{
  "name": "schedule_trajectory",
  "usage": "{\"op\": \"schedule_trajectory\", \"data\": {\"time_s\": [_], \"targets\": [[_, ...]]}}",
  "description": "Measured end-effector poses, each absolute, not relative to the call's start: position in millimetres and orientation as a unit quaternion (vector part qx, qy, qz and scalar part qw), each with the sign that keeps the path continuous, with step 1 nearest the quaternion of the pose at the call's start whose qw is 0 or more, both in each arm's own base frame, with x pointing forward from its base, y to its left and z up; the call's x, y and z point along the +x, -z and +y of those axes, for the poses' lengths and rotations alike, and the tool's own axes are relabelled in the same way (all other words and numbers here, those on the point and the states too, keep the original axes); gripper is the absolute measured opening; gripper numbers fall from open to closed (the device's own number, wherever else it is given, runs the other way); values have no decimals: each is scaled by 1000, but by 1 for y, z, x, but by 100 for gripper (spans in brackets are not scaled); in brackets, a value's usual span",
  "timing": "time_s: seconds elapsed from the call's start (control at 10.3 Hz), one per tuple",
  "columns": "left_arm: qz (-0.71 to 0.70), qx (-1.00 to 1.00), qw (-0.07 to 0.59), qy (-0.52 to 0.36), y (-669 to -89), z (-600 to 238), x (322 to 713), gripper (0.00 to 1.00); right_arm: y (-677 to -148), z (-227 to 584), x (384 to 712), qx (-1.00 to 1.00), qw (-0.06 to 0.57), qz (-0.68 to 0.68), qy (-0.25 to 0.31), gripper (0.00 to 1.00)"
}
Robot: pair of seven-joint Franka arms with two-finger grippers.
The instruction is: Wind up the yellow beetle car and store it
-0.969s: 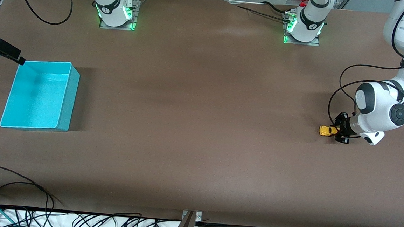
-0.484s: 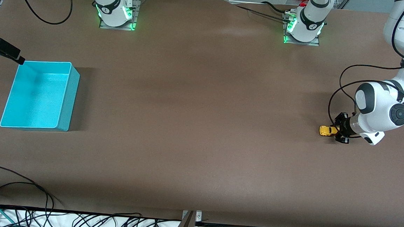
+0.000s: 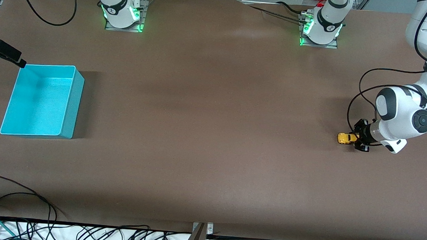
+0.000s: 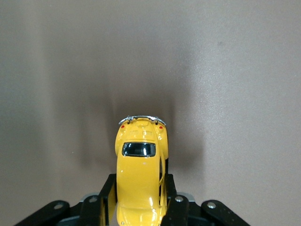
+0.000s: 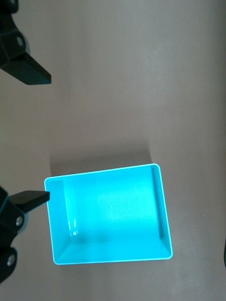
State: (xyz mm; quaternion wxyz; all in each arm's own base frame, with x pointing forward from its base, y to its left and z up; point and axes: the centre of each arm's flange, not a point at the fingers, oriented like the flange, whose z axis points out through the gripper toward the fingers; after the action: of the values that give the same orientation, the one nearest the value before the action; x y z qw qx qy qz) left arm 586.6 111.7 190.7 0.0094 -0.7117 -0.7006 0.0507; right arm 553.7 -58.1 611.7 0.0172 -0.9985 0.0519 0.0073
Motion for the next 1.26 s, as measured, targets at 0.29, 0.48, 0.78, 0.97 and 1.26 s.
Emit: {"op": "schedule_trajectory", "data": {"time_s": [0.29, 0.48, 0.78, 0.97, 1.26], "targets": [[-702, -710, 8, -50, -191, 120, 586, 44, -611, -58, 552, -998, 18, 52, -13, 100], [-702, -710, 8, -50, -191, 120, 586, 44, -612, -56, 552, -998, 18, 51, -12, 100], [-702, -710, 8, -50, -191, 120, 586, 44, -613, -52, 552, -999, 18, 47, -11, 100], [-702, -710, 8, -50, -191, 120, 586, 44, -615, -53, 550, -999, 18, 47, -10, 100], [-705, -707, 13, -58, -182, 125, 582, 52, -616, -52, 549, -999, 18, 47, -12, 100]]}}
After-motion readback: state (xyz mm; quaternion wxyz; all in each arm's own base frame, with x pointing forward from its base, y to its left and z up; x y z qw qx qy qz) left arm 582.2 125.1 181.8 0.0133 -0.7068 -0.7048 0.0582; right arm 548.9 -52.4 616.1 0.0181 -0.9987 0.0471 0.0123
